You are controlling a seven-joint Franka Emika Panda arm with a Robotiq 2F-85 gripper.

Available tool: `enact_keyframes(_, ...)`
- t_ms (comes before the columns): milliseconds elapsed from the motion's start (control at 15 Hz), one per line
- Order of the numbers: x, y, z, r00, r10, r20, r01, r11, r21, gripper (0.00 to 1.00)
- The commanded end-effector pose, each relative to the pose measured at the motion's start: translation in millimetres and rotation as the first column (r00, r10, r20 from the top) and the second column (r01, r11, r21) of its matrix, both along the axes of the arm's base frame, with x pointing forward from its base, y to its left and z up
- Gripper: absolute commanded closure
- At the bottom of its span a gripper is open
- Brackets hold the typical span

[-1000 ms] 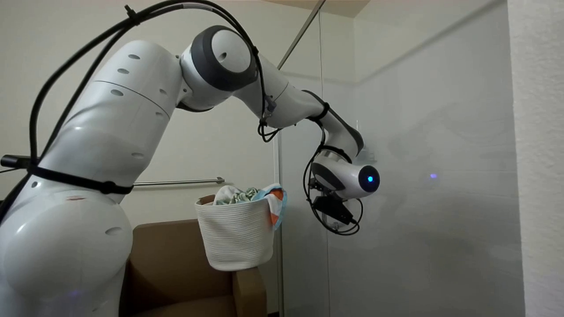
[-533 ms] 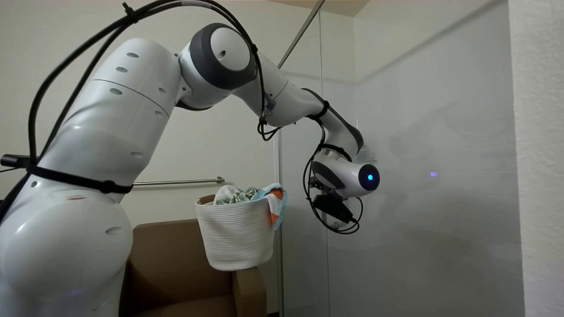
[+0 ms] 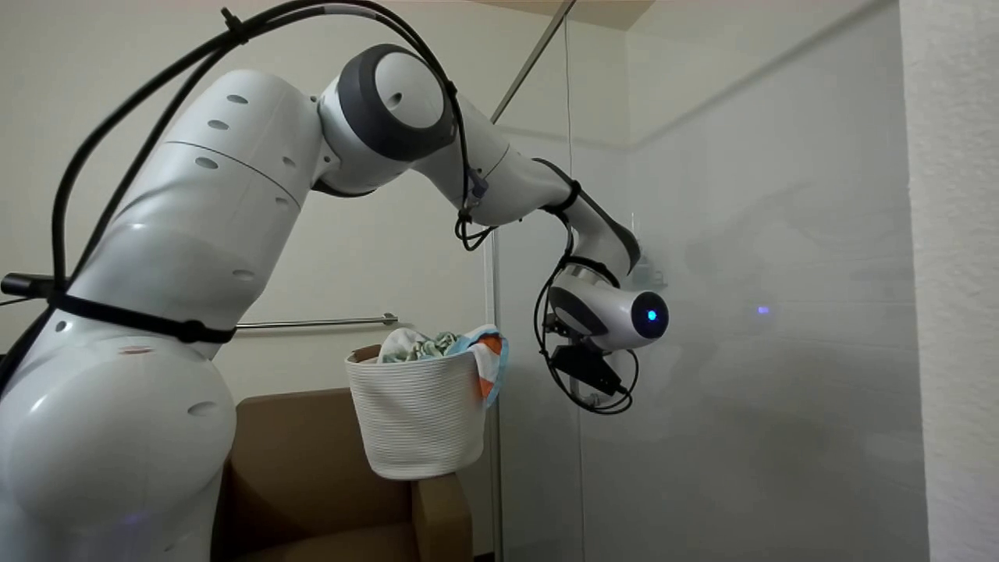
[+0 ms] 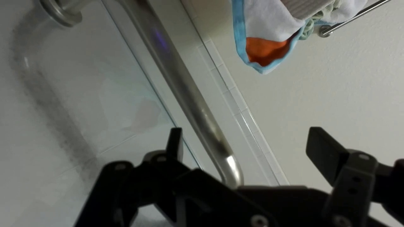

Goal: Open the door

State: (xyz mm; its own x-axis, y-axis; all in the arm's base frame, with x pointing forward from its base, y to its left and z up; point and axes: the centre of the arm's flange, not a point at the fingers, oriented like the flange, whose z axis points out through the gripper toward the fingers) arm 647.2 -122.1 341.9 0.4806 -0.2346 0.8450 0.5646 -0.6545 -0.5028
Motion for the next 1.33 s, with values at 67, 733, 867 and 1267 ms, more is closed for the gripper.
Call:
enact_keyframes(67,2.0,10.8,-2.5,1.000,-0.013,0.008,0.013,1.000,-0.001,0.00)
enact_keyframes(733,4.8,26.9,-10.0,1.000,0.005,-0.002,-0.005,1.000,-0.002,0.00)
enact_keyframes(867,5.6,26.3,-9.6,1.000,0.004,-0.017,-0.004,1.000,0.003,0.00)
enact_keyframes(1267,8.5,20.6,-2.4,0.997,-0.054,-0.061,0.054,0.999,-0.008,0.00)
